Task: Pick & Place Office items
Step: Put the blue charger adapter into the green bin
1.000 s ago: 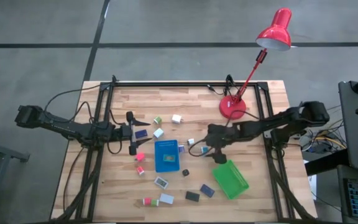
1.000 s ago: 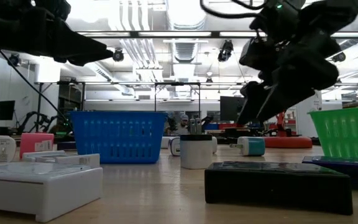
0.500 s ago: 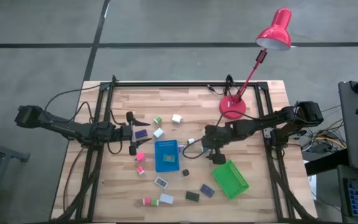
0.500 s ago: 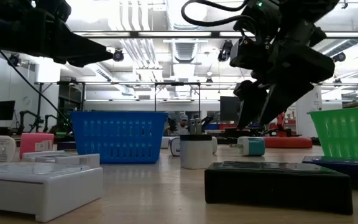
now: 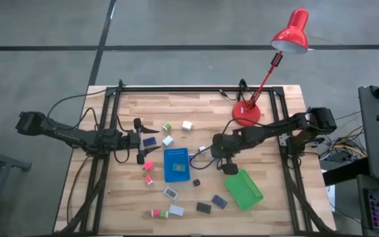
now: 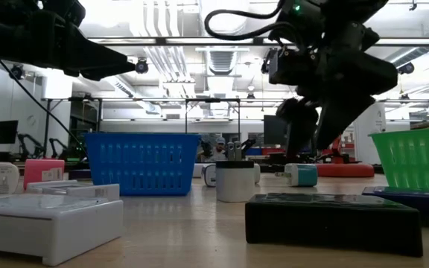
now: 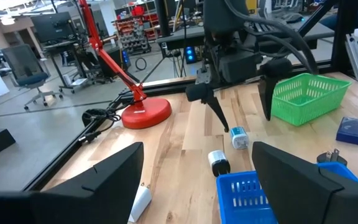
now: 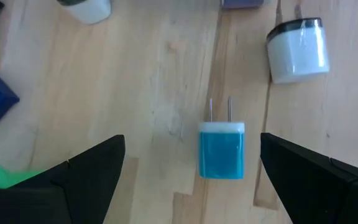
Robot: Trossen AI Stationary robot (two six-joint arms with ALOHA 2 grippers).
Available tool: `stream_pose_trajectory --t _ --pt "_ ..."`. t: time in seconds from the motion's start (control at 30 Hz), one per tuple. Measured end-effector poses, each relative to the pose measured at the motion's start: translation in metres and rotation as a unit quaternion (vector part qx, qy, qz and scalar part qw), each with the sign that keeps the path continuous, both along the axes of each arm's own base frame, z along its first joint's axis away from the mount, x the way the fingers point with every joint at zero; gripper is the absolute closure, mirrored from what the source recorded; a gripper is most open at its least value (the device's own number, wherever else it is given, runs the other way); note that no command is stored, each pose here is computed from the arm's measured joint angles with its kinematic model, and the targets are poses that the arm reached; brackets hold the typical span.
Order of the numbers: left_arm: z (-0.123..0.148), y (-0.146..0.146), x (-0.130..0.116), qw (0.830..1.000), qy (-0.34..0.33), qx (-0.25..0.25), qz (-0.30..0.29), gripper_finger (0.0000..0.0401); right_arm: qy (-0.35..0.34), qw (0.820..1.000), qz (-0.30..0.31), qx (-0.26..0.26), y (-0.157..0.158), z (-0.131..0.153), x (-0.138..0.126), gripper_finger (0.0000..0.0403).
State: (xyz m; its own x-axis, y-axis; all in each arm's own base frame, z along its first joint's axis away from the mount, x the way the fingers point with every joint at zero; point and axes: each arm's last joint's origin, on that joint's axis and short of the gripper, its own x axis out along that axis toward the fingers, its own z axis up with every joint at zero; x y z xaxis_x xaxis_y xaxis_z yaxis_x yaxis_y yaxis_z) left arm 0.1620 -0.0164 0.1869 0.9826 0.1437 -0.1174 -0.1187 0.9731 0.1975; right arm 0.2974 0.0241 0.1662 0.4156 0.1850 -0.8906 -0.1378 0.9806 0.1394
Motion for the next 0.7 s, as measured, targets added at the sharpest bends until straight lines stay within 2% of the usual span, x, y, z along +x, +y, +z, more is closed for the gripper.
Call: stream_pose_trajectory --t 0.27,0.7 --pt "0.0 0.0 0.0 1.0 0.001 -0.002 0.0 0.0096 0.026 1.0 0.004 -0.004 0.0 -0.015 0.004 0.0036" --pt "0.0 0.0 0.0 1.0 0.001 -0.002 0.0 0.0096 0.014 1.0 0.004 -0.007 0.0 -0.013 0.007 0.0036"
